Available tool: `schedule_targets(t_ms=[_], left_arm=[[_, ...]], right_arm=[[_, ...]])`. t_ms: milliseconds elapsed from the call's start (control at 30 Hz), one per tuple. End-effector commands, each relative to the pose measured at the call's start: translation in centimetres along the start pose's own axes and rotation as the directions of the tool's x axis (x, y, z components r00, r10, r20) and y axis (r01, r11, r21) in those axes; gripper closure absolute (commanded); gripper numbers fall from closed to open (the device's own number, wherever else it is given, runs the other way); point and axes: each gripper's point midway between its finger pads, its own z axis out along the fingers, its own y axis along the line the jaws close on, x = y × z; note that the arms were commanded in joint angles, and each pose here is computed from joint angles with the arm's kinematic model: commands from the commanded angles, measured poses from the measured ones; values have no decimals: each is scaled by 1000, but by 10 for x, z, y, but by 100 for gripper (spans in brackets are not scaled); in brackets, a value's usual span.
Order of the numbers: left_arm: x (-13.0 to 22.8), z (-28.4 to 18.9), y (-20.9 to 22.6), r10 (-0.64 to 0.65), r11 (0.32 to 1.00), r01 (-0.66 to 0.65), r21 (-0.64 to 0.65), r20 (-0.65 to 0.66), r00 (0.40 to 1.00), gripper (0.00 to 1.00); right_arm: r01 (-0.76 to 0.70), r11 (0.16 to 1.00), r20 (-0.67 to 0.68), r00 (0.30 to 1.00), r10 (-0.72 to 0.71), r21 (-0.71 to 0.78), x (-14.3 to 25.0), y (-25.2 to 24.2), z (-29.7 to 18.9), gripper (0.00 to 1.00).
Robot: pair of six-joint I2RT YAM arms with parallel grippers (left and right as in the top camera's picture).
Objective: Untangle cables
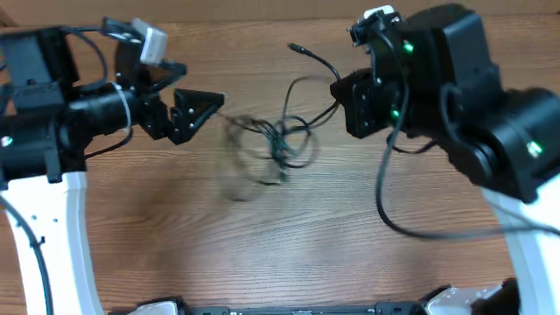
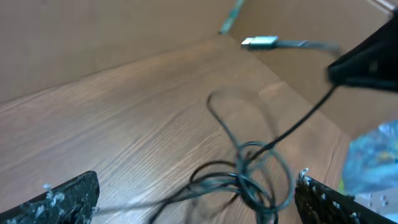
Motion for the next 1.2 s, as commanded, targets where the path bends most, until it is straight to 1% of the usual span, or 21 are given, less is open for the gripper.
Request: schedule_targets(t_ms=[0,67,167,267,300,400,533,667,700,767,800,833,867,933,1000,1033,1067,1100,1133,1167], left_arm=[[1,17,2,69,996,-67,55,-25,997,0],[5,32,-1,72,991,-66,121,-42,997,0],[11,55,-18,101,966,-84,244,-58,993,0],[18,74,-31,139,946,-107,306,-82,987,0],[21,81,-37,168,934,-130,334,-87,982,0],[30,103,-57,244,892,-184,412,-96,965,0],[43,124,-69,269,863,-182,472,-124,955,0],[56,143,-74,265,846,-149,513,-162,950,1],[57,146,-75,267,843,-146,517,-167,949,1],[58,151,-67,273,855,-155,495,-174,946,2],[53,149,-62,250,868,-141,476,-173,953,2],[42,143,-47,175,905,-84,417,-185,967,0],[34,138,-36,132,928,-53,369,-193,972,0],[19,124,-11,40,972,9,234,-203,978,0],[0,98,10,-6,997,20,72,-188,982,0],[-8,84,20,-25,999,20,-32,-183,983,0],[-11,76,26,-45,995,28,-96,-181,983,0],[-15,65,35,-80,980,46,-196,-170,982,0],[-20,45,49,-152,928,94,-360,-137,979,0],[-22,23,63,-231,844,160,-511,-78,970,0]], right_arm=[[45,995,194,981,-26,-93,-19,26,-70,96],[80,988,269,962,-42,-131,-27,36,-92,96],[137,979,347,935,-78,-149,-37,44,-108,96],[175,957,359,930,-83,-230,-41,60,-108,96],[204,935,367,926,-88,-292,-42,72,-112,96],[233,911,387,918,-90,-341,-45,83,-117,96],[231,911,383,919,-89,-342,-44,83,-118,96],[224,913,368,925,-89,-341,-40,81,-116,96],[223,916,367,926,-91,-334,-40,80,-115,96],[189,944,353,932,-86,-269,-40,67,-109,96],[150,970,334,939,-79,-192,-38,51,-101,96],[111,988,301,951,-73,-111,-35,35,-91,96],[95,992,279,958,-70,-78,-32,28,-85,96],[75,996,223,973,-64,-44,-25,19,-71,90],[62,997,152,987,-56,-35,-20,15,-48,88],[56,998,122,991,-52,-32,-18,13,-36,87],[52,998,96,994,-49,-28,-16,11,-25,87],[48,999,72,996,-46,-24,-14,9,-15,83],[39,999,16,999,-39,-19,-7,5,6,75],[33,999,-44,998,-35,-28,2,5,27,69]])
